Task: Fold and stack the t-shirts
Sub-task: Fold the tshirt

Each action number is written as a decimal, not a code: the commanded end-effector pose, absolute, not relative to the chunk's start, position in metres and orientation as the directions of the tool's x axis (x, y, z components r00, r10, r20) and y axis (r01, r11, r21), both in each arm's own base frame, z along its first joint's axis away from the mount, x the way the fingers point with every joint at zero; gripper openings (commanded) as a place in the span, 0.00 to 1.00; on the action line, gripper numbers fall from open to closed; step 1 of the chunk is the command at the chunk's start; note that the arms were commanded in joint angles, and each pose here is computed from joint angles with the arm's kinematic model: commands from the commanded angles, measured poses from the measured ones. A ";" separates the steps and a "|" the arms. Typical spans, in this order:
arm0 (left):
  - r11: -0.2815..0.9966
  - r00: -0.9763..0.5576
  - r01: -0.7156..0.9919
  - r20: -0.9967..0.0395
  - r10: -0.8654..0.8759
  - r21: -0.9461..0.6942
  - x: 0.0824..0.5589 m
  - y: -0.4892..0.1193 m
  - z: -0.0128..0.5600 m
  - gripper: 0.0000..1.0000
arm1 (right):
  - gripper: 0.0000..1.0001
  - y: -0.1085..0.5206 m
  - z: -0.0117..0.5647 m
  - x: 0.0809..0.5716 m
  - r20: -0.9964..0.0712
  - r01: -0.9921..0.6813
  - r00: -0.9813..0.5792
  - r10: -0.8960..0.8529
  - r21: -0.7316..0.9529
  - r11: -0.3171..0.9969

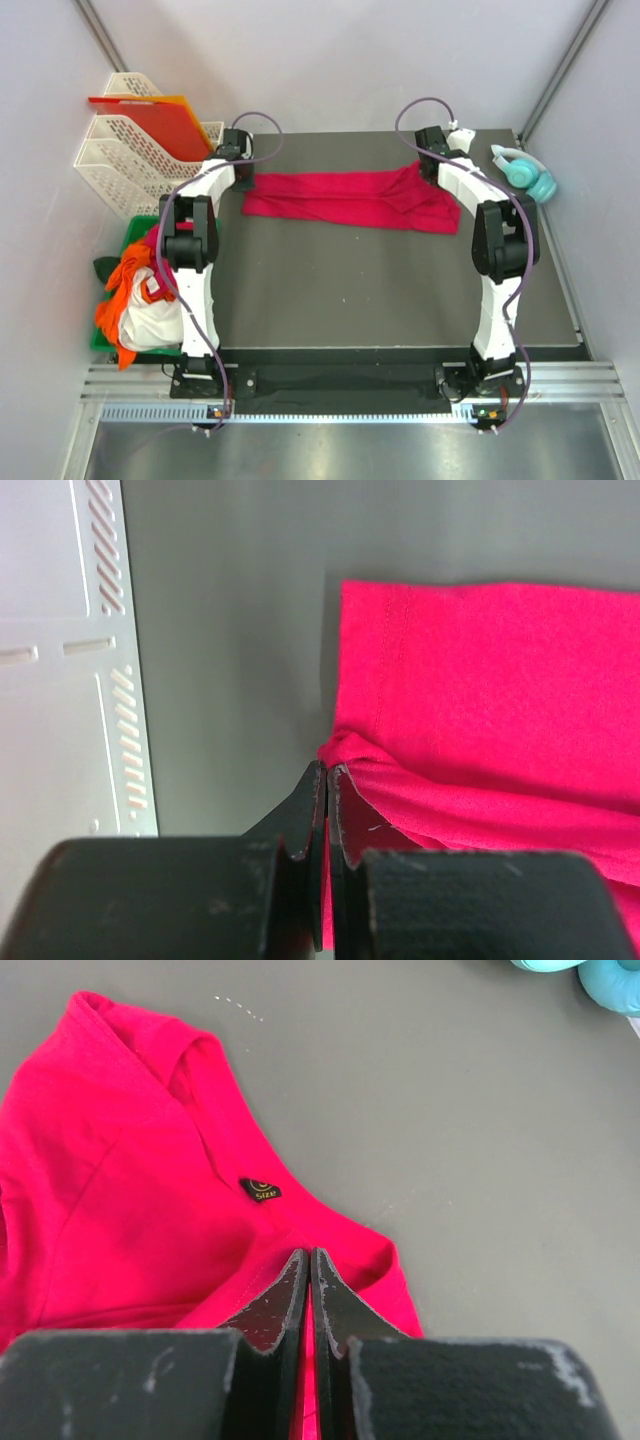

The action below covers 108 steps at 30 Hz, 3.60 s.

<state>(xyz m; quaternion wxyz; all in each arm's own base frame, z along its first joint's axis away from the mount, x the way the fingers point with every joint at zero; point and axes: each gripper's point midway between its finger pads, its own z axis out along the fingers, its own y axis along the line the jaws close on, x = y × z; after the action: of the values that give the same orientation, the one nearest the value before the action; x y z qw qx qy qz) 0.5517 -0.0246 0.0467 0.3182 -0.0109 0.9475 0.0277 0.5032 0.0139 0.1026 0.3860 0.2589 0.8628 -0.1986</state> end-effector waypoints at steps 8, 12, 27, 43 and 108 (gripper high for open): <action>0.995 -0.760 -0.074 -0.650 -0.017 0.061 0.574 -0.020 0.065 0.03 | 0.00 0.016 0.128 0.541 -0.809 0.589 -0.507 0.297 -0.073 0.805; 0.995 -0.745 -0.081 -0.666 -0.024 0.055 0.571 -0.019 0.073 0.45 | 0.32 0.026 0.130 0.548 -0.811 0.556 -0.502 0.300 -0.037 0.830; 0.999 -0.730 -0.010 -0.683 -0.033 -0.038 0.514 -0.043 0.099 0.59 | 0.49 0.089 0.131 0.473 -0.784 0.428 -0.549 0.288 0.033 0.903; 1.000 -0.774 0.013 -0.633 -0.001 -0.017 0.521 -0.072 0.065 0.56 | 0.45 0.101 0.069 0.480 -0.708 0.447 -0.641 0.296 -0.030 0.894; 0.972 -0.848 0.201 -0.517 0.113 -0.117 0.388 -0.089 0.079 0.42 | 0.03 0.148 0.098 0.324 -0.635 0.157 -0.766 0.104 -0.029 0.987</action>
<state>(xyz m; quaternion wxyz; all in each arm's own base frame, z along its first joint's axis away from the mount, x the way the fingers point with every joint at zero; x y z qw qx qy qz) 0.3908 -0.0866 0.0880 0.2645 0.0839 0.9576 -0.0768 0.3287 0.1368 0.1034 0.3280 0.0872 0.9392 -0.0531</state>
